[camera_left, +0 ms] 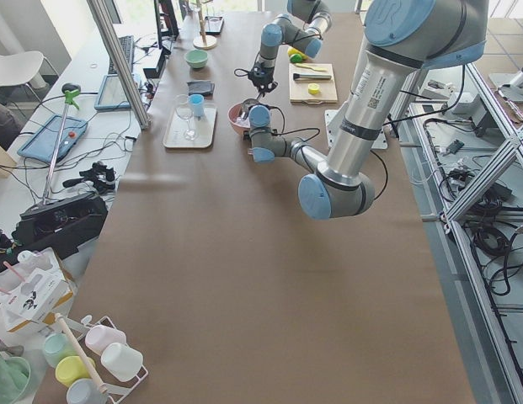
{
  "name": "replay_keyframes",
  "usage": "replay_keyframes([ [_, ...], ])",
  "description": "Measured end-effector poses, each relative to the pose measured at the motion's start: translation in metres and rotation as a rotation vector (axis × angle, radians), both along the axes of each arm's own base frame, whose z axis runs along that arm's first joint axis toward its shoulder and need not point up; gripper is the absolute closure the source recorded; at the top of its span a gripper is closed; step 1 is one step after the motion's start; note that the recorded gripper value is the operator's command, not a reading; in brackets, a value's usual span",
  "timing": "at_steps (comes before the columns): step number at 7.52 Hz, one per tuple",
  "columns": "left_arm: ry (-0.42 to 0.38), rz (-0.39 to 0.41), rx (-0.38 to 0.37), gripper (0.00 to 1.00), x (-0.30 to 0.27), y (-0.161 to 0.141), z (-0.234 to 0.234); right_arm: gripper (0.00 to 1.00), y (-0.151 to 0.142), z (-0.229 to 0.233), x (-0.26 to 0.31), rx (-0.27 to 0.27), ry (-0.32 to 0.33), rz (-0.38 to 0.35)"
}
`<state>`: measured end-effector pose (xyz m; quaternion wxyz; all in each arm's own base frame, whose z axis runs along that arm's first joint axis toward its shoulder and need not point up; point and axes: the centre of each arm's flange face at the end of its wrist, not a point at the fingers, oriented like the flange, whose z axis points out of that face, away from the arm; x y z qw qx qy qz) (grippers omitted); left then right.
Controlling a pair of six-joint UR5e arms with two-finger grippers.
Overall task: Put ice in cup with scoop
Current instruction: 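Dig the scoop into the ice cubes with the right gripper, left gripper steadying the bowl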
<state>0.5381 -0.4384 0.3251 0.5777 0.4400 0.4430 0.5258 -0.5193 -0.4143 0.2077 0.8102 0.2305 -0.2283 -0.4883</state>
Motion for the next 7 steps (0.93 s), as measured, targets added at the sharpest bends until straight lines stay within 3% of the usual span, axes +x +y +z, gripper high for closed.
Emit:
replay_keyframes([
  [7,0.006,0.001,0.003,0.01,-0.001,0.000,-0.001,1.00,0.016,0.018,0.023,-0.006,-0.217,0.067],
])
